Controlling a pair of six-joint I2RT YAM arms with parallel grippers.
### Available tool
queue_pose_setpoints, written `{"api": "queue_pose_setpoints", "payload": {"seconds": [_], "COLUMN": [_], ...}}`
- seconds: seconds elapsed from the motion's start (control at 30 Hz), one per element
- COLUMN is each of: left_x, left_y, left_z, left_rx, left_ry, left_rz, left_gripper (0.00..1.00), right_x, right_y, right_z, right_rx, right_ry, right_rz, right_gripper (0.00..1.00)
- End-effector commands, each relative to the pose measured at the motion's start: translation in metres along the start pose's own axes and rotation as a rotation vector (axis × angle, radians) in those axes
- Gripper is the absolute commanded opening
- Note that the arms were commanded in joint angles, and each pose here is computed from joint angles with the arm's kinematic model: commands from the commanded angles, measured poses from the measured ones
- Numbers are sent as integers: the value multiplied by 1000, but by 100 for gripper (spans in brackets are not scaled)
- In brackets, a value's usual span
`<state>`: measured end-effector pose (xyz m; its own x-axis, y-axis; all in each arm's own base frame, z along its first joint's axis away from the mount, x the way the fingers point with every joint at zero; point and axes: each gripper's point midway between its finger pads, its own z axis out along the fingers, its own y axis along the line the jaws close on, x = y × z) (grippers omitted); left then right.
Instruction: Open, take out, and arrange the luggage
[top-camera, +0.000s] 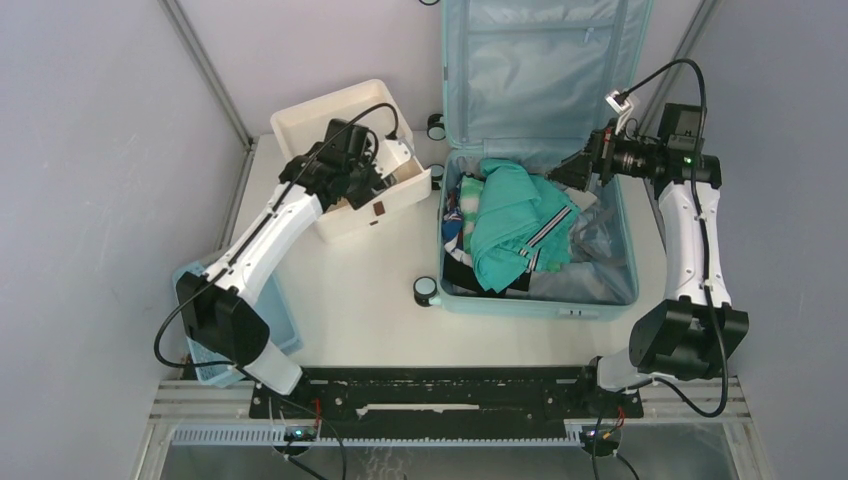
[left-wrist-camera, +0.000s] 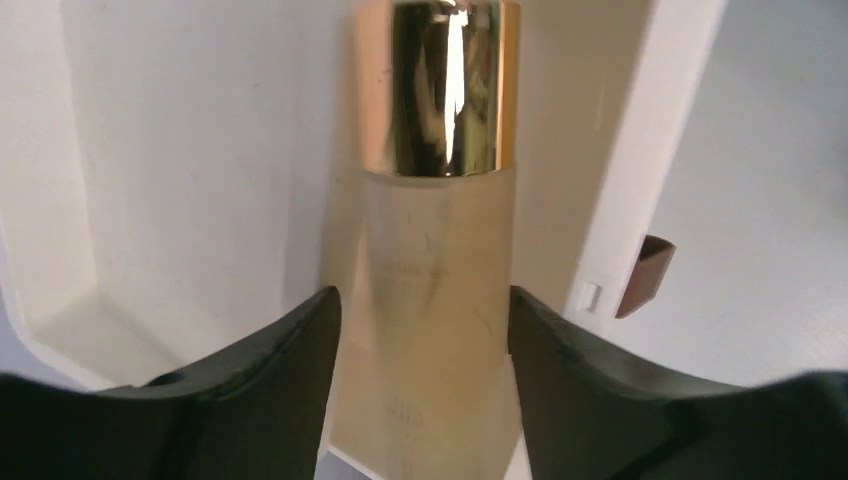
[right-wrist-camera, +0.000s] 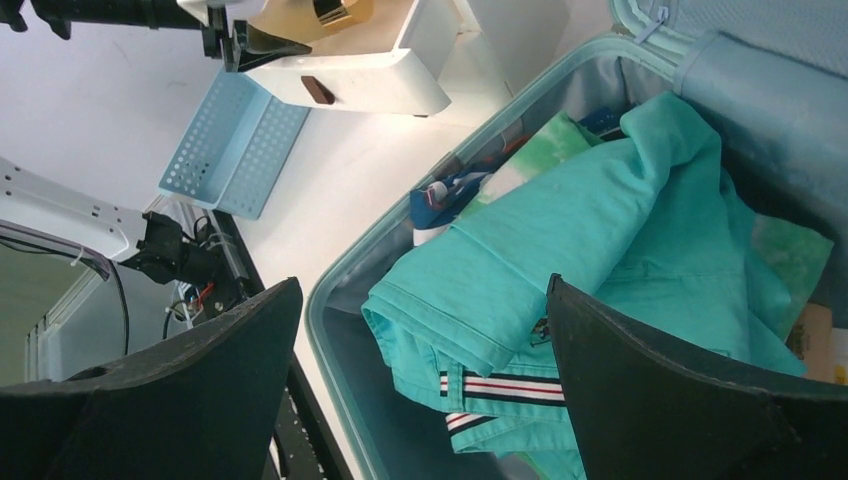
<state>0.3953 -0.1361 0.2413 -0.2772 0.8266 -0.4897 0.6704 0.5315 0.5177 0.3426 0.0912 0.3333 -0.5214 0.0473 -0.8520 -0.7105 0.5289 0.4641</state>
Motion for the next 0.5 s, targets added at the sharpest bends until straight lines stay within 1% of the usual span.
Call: {"api": "queue_pose_setpoints", "payload": {"seconds": [0.0, 0.07, 0.17, 0.3, 0.4, 0.47], "left_x": [-24, -27, -30, -38, -54, -65], "left_y": [28, 31, 35, 42, 41, 37], "left_z": [-19, -21, -26, -37, -51, -62], "left_rx": [-80, -95, -116, -137, -122, -92], "left_ry": [-76, -88, -103, -141, -227, -295], "left_rz": [-6, -21, -35, -87, -157, -212], "left_gripper": [76, 82, 85, 82, 77, 76], "right_x": [1, 3, 4, 6, 11, 16], "right_y": [-3, -5, -7, -11, -21, -35], "right_z": [-2, -1, -1, 0, -2, -4], "right_rx": [15, 18, 20, 34, 80, 132], "right_ry": [1, 4, 6, 14, 33, 52], "right_rz": [-30, -25, -23, -31, -63, -92], "right_gripper": [99, 100, 100, 100, 100, 99]}}
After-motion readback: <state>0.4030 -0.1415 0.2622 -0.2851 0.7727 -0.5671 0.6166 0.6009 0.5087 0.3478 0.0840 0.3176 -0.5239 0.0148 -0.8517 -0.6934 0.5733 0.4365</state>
